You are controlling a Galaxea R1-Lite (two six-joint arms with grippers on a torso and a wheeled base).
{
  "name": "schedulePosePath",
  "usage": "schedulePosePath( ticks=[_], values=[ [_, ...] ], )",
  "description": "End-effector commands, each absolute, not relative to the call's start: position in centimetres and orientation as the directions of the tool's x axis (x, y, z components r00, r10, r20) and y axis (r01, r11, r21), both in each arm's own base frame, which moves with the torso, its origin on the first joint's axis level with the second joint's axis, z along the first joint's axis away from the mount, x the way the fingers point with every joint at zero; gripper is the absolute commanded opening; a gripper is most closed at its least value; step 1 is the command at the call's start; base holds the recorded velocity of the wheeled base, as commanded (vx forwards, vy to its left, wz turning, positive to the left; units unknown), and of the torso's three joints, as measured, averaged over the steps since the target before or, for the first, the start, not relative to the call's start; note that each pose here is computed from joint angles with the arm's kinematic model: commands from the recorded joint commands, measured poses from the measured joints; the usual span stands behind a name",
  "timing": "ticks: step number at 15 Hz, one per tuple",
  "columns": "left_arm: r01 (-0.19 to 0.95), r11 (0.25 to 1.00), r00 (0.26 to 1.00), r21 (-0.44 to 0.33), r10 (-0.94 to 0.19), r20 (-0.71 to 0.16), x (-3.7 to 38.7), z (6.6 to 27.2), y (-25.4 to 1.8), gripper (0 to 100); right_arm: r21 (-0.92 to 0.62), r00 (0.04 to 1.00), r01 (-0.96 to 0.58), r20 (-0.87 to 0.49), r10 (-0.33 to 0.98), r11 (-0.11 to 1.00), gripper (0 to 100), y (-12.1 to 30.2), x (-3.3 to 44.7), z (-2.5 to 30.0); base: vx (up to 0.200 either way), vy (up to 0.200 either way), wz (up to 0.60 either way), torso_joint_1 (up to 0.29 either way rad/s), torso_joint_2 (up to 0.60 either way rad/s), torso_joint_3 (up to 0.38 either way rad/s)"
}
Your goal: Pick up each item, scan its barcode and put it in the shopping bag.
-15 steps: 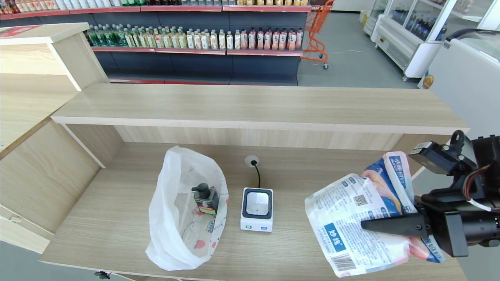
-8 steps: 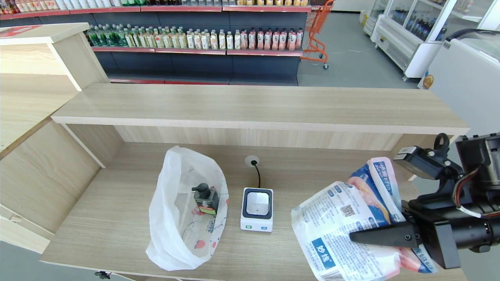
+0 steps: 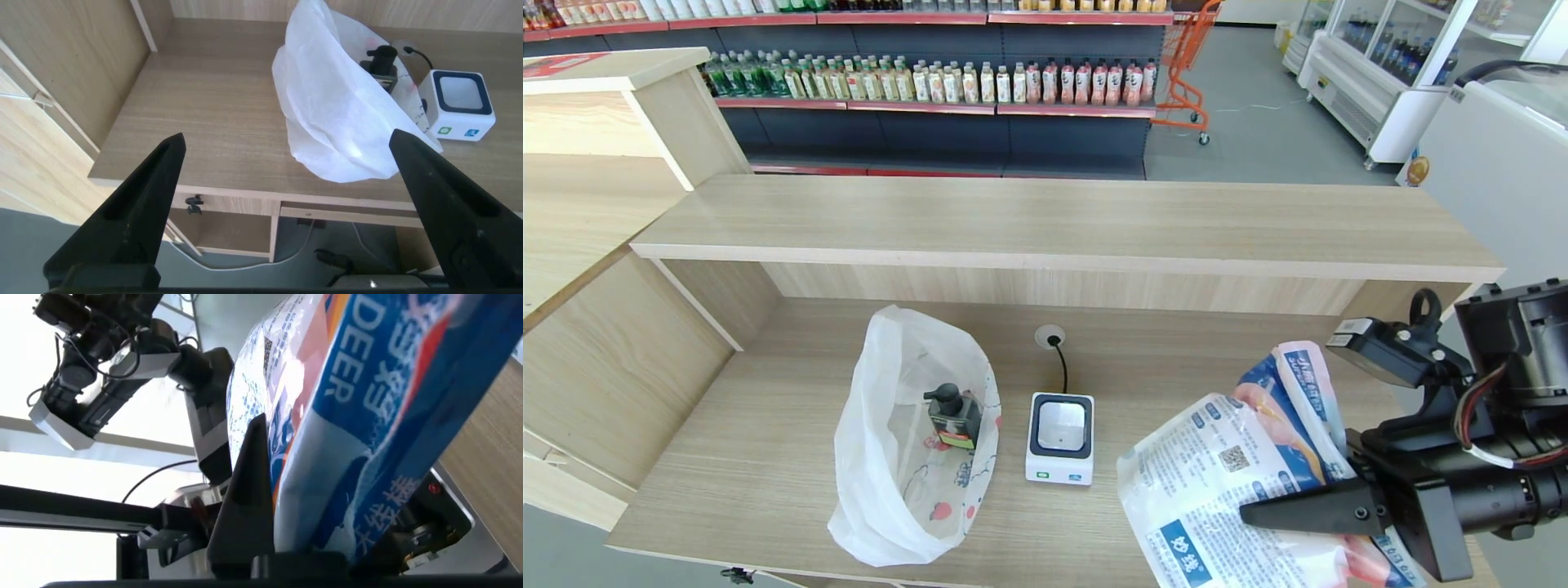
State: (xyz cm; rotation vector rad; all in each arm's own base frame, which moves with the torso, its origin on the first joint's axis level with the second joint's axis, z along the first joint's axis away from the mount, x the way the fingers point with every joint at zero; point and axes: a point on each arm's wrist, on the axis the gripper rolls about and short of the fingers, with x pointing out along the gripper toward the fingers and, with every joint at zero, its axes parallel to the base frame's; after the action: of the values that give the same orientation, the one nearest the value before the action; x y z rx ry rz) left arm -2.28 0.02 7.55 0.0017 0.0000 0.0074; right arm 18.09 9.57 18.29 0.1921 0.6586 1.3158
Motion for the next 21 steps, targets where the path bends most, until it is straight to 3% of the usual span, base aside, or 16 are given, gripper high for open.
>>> schedulePosePath(
  ticks=[1,12,14,15,17,21],
  values=[
    [-0.008,1.0,1.0,0.002,0.008,-0.002,-2.3,7.6,0.0,100,0.485,0.101,-0.834,-0.336,0.937,0.264,0,9.5,17.9,18.3,0.0,0.0,0.0,0.0,0.0,0.0],
    [-0.008,1.0,1.0,0.002,0.008,-0.002,-2.3,7.6,0.0,100,0.409,0.126,-0.873,-0.334,0.934,0.265,0,9.0,17.2,18.6,0.0,0.0,0.0,0.0,0.0,0.0],
    [-0.008,1.0,1.0,0.002,0.008,-0.002,-2.3,7.6,0.0,100,0.168,0.307,-0.901,-0.408,0.86,0.401,0,8.0,17.3,18.5,0.0,0.0,0.0,0.0,0.0,0.0],
    [-0.008,1.0,1.0,0.002,0.008,-0.002,-2.3,7.6,0.0,100,0.058,0.351,-0.909,-0.427,0.834,0.412,0,7.6,17.5,18.4,0.0,0.0,0.0,0.0,0.0,0.0],
    [-0.006,1.0,1.0,0.002,0.006,-0.002,-2.3,7.6,0.0,100,-0.342,0.494,-0.866,-0.479,0.726,0.364,0,5.2,18.6,17.9,0.0,0.0,0.0,0.0,0.0,0.0],
    [-0.008,1.0,1.0,0.002,0.008,-0.002,-2.3,7.6,0.0,100,-0.596,0.614,-0.744,-0.432,0.661,0.302,0,4.0,18.6,17.4,0.0,0.0,0.0,0.0,0.0,0.0]
  ],
)
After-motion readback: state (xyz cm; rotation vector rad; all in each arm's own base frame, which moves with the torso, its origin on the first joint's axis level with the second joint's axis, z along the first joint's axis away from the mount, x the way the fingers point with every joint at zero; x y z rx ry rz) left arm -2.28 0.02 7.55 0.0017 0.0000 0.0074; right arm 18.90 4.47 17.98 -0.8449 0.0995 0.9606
